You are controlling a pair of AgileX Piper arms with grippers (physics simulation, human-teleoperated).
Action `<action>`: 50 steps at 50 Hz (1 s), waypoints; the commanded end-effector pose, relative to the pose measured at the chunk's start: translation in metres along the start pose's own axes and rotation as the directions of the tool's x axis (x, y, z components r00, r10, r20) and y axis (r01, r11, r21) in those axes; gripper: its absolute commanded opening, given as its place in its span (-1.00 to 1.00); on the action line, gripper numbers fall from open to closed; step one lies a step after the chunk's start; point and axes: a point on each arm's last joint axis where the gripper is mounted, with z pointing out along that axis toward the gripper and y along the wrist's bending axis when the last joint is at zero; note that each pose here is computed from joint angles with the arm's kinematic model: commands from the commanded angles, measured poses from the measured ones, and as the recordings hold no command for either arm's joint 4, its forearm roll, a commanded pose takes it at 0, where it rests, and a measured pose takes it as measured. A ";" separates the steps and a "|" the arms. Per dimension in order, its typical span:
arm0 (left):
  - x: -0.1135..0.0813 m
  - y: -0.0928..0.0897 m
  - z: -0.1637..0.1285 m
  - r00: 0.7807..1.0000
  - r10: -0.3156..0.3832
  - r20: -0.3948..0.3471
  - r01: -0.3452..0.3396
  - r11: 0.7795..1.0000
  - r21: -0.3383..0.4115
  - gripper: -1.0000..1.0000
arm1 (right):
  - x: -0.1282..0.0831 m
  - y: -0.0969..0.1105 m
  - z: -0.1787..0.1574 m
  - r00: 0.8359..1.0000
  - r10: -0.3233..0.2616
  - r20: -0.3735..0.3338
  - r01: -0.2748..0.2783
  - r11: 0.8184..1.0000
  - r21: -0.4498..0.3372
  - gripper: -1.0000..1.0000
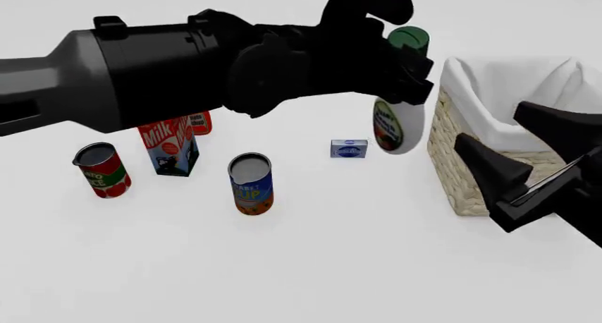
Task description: Pick the salad dressing and place it in the basket.
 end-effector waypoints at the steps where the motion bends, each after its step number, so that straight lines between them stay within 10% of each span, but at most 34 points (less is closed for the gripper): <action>1: -0.007 -0.005 -0.005 1.000 0.016 0.018 -0.016 1.000 0.011 -1.00 | -0.003 0.002 0.012 1.000 -0.019 0.009 0.019 1.000 -0.019 1.00; 50: -0.005 -0.033 -0.019 0.999 0.034 0.023 -0.036 0.996 0.080 -1.00 | 0.002 0.016 0.047 0.998 -0.053 0.046 0.056 0.995 -0.078 1.00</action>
